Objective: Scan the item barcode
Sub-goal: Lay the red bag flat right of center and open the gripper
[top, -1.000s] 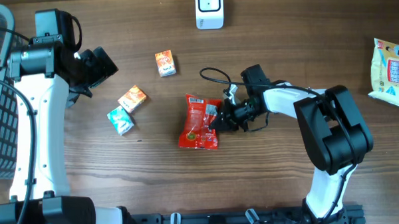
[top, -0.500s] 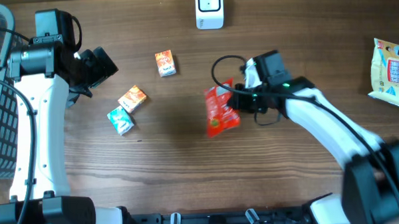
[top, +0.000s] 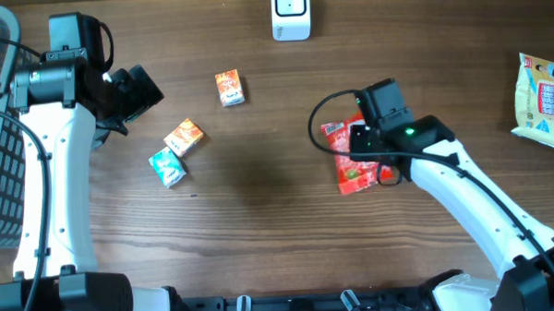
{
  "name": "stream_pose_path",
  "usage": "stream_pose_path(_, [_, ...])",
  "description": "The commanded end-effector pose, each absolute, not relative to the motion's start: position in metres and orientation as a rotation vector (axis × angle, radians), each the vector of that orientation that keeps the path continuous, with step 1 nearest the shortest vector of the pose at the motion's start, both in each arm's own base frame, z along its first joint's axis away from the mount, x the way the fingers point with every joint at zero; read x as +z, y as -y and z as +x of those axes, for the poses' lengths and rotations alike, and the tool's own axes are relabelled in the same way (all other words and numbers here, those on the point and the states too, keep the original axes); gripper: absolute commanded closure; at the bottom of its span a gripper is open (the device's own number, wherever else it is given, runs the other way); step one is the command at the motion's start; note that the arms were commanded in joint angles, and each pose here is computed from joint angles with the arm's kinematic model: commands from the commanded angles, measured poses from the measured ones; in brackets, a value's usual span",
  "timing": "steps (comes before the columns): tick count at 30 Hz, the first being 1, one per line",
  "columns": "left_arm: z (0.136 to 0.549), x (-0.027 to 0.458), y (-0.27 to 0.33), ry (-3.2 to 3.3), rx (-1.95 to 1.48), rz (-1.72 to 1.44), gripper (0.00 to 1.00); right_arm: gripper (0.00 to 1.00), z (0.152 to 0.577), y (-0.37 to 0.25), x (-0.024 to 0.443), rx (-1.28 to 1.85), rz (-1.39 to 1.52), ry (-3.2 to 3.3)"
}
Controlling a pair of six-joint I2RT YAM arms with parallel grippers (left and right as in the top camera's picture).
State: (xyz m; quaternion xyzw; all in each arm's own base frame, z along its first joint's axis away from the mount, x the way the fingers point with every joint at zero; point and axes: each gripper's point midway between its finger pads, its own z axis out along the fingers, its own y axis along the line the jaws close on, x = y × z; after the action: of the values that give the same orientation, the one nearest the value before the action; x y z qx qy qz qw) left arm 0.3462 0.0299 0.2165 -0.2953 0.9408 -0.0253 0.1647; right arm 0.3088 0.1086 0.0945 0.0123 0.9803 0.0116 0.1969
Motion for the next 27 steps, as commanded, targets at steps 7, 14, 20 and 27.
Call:
stream_pose_path(7, [0.347,0.217,-0.033,-2.670,-0.061,-0.865,0.00,0.48,0.290,-0.150,0.083,0.000,-0.080,-2.760])
stream_pose_path(14, [0.347,0.217,-0.033,-2.670,-0.061,-0.865,0.00,0.00,0.308,-0.114,0.082,0.149,0.071,-2.816])
stream_pose_path(20, [0.347,0.217,-0.033,-2.671,-0.061,-0.865,0.00,0.01,0.321,-0.066,0.085,0.375,0.019,-2.816])
stream_pose_path(27, [0.355,0.220,-0.034,-2.635,-0.073,-0.855,0.00,0.00,0.322,-0.030,0.083,0.362,0.206,-2.814])
